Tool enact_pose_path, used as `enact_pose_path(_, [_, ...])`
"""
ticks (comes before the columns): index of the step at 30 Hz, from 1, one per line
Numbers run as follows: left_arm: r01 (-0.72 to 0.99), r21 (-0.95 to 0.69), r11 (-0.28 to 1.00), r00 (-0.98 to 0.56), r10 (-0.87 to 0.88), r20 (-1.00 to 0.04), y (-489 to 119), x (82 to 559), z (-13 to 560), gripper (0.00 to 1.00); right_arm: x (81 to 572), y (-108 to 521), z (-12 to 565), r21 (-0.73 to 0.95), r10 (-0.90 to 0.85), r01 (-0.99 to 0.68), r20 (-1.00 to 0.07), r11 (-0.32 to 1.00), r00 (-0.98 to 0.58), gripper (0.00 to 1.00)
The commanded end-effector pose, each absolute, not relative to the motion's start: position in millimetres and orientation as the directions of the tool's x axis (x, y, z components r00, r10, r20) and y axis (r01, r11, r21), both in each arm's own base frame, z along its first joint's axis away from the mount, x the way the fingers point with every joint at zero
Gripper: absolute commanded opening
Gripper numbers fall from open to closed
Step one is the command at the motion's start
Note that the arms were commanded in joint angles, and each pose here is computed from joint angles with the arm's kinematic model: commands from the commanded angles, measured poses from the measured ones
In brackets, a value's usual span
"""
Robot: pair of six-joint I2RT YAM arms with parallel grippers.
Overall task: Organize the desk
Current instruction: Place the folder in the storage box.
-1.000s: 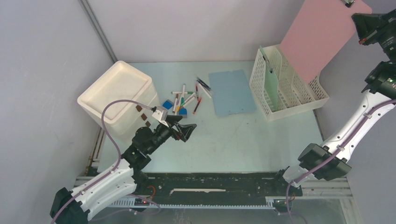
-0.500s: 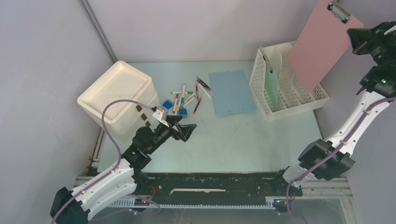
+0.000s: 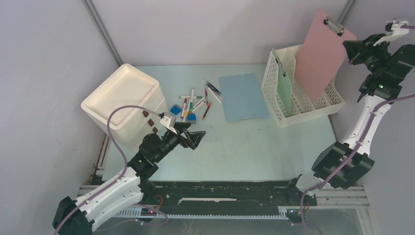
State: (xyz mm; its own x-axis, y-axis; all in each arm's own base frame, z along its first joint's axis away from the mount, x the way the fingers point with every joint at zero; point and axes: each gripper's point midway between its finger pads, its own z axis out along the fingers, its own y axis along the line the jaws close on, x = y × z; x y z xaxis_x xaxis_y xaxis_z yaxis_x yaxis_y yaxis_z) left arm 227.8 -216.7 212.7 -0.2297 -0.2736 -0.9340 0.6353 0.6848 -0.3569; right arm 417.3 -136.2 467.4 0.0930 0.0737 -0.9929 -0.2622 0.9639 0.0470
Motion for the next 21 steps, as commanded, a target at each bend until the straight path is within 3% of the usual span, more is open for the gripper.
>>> enact_pose_path(1, [0.639,-0.36,0.679,-0.203,-0.303,-0.931,-214.3,228.1,220.6,1.0,407.7,-115.1,500.0,-0.151,-0.079,-0.264,-0.961,0.953,0.266,0.0])
enact_pose_path(21, [0.639,-0.372,0.673,-0.22,-0.303,-0.927,-216.9,228.7,217.3,1.0,422.2,-102.3,422.4,-0.141,-0.025,-0.375,-0.955,0.916,0.297,0.0])
